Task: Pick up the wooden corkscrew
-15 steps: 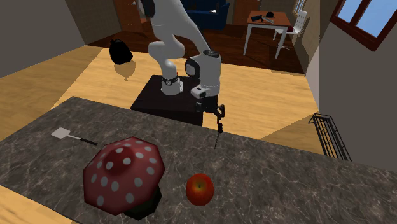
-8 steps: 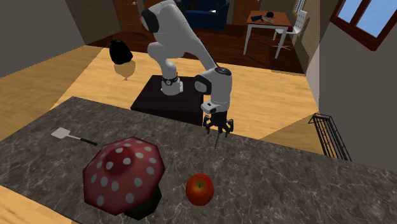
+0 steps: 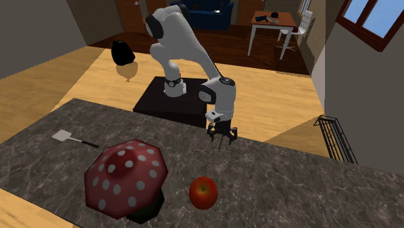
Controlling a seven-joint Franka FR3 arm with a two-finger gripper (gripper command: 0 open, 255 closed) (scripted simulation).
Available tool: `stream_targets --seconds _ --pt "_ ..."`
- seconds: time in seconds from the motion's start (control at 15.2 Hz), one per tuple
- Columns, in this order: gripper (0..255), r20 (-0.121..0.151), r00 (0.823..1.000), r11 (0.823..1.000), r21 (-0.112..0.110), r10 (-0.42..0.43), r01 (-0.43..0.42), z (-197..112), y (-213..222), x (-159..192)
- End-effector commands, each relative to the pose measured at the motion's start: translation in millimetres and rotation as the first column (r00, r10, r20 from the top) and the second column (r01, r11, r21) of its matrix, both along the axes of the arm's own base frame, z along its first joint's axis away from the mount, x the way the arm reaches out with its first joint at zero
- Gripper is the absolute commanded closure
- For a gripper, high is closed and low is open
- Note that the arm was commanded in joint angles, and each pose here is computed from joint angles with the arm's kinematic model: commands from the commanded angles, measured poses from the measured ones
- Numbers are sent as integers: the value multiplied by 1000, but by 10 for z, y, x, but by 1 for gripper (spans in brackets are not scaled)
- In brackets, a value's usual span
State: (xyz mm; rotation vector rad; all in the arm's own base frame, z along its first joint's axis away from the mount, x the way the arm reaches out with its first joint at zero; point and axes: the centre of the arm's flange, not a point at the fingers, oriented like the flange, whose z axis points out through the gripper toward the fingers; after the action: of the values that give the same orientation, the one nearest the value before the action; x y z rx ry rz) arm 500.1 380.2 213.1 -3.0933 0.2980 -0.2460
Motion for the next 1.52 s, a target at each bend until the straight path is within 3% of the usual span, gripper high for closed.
stream_targets --seconds 0.0,0.59,1.45 --pt "255 0 1000 1000 0 0 0 -21 3 5" --pt "255 0 1000 1000 0 0 0 -20 2 2" --pt "255 0 1000 1000 0 0 0 667 2 2"
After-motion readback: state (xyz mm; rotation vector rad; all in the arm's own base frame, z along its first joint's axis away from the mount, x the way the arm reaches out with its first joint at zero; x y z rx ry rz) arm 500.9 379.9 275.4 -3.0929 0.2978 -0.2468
